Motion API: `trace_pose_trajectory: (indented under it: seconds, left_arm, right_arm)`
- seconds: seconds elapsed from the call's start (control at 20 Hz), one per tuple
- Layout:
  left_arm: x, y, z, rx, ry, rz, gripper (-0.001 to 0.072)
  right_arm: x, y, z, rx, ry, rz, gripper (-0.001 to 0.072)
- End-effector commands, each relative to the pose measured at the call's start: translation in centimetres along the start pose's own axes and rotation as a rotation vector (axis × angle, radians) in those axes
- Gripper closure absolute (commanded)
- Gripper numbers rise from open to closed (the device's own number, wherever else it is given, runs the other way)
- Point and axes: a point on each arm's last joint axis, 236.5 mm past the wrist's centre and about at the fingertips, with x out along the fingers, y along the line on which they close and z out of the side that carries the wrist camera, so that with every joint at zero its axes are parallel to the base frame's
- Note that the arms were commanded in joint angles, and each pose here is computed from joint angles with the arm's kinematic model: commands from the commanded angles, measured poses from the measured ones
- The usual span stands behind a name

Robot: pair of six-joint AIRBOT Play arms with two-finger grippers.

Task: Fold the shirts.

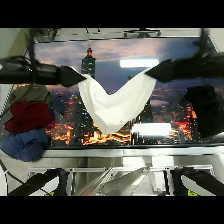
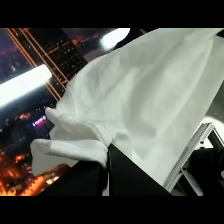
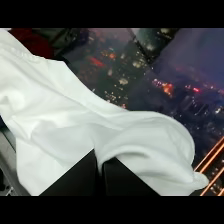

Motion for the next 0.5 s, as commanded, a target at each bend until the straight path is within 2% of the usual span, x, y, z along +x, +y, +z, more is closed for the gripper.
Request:
trace_pose_trajectory:
  seconds: [0.0,0.15,0.2,0.25,0.3,0.35,0.45]
  left_arm:
    - [3.3,6.4,-3.7,-0.125,0.083,0.020,0.0687]
    - [5.3,12.3,-6.3,-0.238,0.151,0.029,0.0686]
    - [5.5,14.0,-6.7,-0.279,0.159,0.034,0.0623]
    - [5.3,15.6,-6.8,-0.315,0.165,0.036,0.0391]
    - [4.8,16.8,-6.9,-0.340,0.181,0.027,0.0365]
    - [3.9,17.6,-6.9,-0.361,0.198,0.013,0.0365]
    - [2.0,18.7,-7.0,-0.427,0.218,0.000,0.0365]
  right_arm:
    - [6.1,-4.7,-3.1,0.101,0.041,-0.033,0.0695]
    - [12.4,-8.0,-5.1,0.173,0.082,-0.053,0.0694]
    - [14.2,-8.8,-5.6,0.198,0.084,-0.057,0.0681]
    - [15.5,-9.6,-6.0,0.229,0.084,-0.056,0.0501]
    - [16.1,-10.2,-6.5,0.244,0.095,-0.060,0.0204]
    - [16.0,-10.9,-6.7,0.249,0.101,-0.069,0.0054]
    - [13.8,-12.1,-6.5,0.259,0.108,-0.082,0.0059]
